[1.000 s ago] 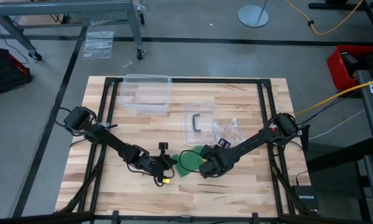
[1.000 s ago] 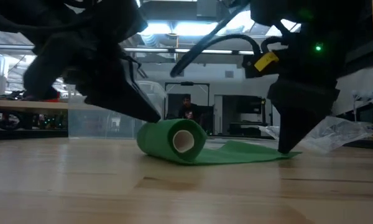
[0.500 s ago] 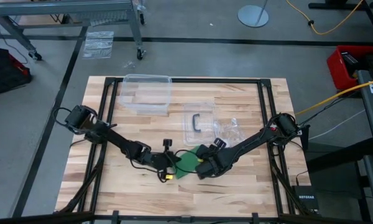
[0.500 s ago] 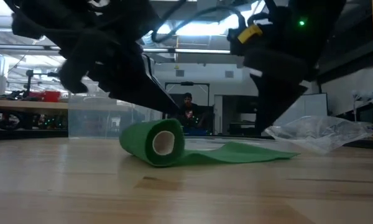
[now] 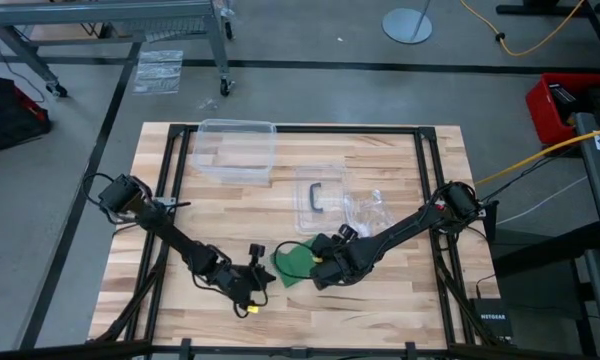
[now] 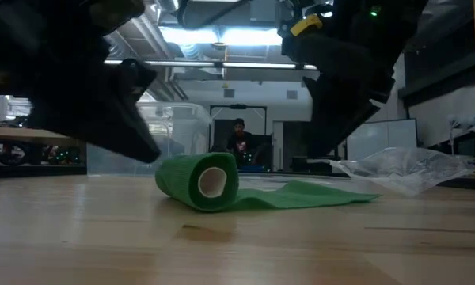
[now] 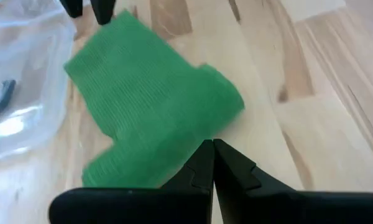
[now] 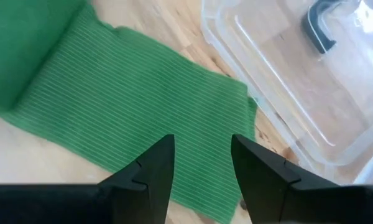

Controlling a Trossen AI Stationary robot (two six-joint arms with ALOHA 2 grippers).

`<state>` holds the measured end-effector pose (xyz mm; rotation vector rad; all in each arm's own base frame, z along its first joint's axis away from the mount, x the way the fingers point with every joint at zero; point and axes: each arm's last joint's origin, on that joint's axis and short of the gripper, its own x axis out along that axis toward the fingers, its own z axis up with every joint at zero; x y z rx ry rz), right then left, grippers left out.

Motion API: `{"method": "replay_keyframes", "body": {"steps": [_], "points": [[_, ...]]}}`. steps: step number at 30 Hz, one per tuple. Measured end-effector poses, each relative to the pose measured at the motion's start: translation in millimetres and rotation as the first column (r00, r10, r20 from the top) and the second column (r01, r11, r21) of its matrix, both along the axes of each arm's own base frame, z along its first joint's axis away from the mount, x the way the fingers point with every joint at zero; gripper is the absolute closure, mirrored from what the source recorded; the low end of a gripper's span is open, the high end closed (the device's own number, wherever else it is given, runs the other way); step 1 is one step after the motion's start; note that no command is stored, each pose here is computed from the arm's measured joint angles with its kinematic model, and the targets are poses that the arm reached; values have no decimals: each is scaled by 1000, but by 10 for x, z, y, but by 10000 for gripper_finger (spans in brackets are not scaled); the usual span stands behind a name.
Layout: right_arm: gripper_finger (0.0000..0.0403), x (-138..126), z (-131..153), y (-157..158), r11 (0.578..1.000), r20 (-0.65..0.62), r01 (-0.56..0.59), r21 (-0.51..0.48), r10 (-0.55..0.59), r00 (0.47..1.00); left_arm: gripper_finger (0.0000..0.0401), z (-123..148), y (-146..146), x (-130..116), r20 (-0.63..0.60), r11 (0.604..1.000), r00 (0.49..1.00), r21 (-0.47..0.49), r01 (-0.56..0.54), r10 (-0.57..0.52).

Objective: Roll bandage
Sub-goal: Roll the green bandage

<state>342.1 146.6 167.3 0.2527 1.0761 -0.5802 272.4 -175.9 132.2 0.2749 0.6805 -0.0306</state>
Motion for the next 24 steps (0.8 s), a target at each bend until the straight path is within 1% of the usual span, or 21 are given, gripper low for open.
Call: {"method": "replay_keyframes", "body": {"steps": [3, 6, 9, 12, 15, 19, 24], "points": [[237, 94, -7, 41, 999, 88, 0, 42, -3, 996, 401, -22, 3, -27, -24, 999, 999, -28, -40, 39], [237, 181, -17, 88, 996, 162, -19, 89, 5, 987, 401, -42, 12, -50, -43, 997, 997, -35, -72, 71], [237, 219, -75, 108, 995, 176, -23, 98, 5, 984, 401, -56, 17, -67, -58, 995, 995, -36, -88, 86], [237, 241, -173, 118, 995, 159, -23, 100, 7, 987, 401, -51, 14, -65, -47, 995, 994, -36, -97, 95], [237, 283, -297, 151, 989, 149, -37, 142, 15, 989, 401, -51, 23, -62, -40, 993, 993, -33, -114, 113], [237, 370, -371, 201, 981, 210, -58, 185, 18, 978, 401, -47, 39, -45, -32, 991, 991, -44, -130, 128], [237, 423, -427, 226, 975, 243, -72, 212, 18, 970, 401, -46, 78, -20, -31, 988, 989, -47, -146, 145]]}}
